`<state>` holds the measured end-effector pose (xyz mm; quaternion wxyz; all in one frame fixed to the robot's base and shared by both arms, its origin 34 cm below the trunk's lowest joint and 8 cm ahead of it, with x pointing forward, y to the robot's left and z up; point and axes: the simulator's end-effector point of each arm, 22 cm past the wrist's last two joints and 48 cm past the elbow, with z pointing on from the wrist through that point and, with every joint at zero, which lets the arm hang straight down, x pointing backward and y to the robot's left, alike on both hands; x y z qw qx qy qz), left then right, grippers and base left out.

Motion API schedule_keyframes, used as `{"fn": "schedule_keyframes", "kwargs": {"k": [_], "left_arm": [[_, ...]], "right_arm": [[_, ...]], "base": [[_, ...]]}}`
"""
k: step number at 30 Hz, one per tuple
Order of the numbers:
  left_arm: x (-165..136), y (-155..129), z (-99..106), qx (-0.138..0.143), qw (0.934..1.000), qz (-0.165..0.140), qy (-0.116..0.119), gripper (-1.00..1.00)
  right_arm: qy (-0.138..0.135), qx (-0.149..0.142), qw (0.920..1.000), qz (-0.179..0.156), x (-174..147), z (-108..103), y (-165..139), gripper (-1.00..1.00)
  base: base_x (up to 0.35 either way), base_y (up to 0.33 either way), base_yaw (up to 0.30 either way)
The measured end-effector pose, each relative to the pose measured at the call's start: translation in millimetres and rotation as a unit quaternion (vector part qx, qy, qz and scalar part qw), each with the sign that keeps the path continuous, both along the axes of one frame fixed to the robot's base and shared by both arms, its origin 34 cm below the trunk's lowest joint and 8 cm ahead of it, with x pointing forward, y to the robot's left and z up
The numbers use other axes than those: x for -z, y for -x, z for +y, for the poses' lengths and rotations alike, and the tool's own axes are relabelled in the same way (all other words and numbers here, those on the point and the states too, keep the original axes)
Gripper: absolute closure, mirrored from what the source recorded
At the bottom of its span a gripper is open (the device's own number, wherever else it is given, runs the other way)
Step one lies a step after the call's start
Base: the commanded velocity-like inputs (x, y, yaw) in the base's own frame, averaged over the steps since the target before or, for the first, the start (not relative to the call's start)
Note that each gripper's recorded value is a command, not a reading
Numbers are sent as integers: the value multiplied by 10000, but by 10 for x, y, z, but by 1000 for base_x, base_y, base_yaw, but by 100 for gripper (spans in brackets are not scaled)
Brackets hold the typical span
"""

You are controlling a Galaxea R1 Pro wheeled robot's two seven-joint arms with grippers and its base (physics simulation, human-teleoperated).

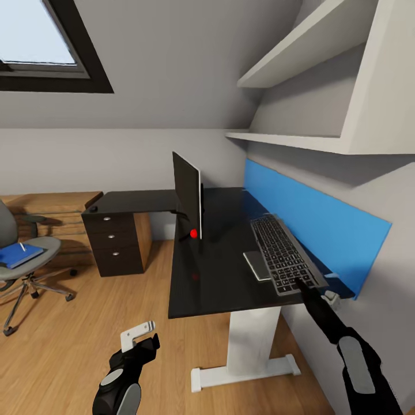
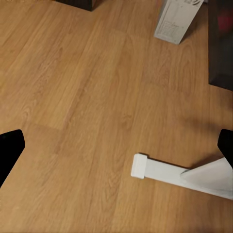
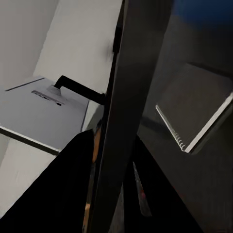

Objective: In the bedroom, organize the workspace by keeping the computer under the desk, ensuring the monitor is on the desk, placing the keyboard on the desk next to the monitor, placing the mouse on the desk next to the keyboard, moving the folder from the swivel chair onto the desk next to the mouse, stacking the notebook on top of the folder with the pen on top of the notebook, and positioning the swivel chair next to the desk.

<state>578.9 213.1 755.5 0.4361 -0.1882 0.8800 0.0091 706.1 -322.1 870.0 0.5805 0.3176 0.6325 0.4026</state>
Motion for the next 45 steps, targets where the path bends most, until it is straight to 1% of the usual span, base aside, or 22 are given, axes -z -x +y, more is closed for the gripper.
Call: {"fn": "schedule_keyframes", "kwargs": {"k": [1,3,4,6,8,10,13,17,45], "left_arm": [[0,0,0,1,10000,1,0,-100],[1,1,0,1,10000,2,-1,-100],[1,1,0,2,10000,3,-1,-100],[1,1,-1,2,10000,3,-1,-100],[1,1,-1,2,10000,4,-1,-100],[0,0,0,0,10000,1,0,-100],[-2,-1,1,-3,10000,-5,1,-100],[0,-3,1,-5,10000,-6,1,-100],[1,-4,1,-6,10000,-5,2,-100]], "right_arm": [[37,160,9998,124,-1,-11,37,100],[65,317,9992,239,-5,-25,99,100],[102,453,9984,325,-13,-43,173,100],[115,566,9975,395,-29,-59,268,100],[101,586,9974,405,-33,-59,291,100],[-24,626,9972,417,-38,-62,359,100],[-125,598,9970,465,-3,-53,427,100],[-159,546,9971,504,20,-35,450,100],[-149,543,9971,519,35,-33,457,100]], "base": [[0,0,0],[0,0,0],[0,0,0],[0,0,0],[0,0,0],[0,0,0],[-8,2,0],[-154,94,0],[-295,171,0]]}}
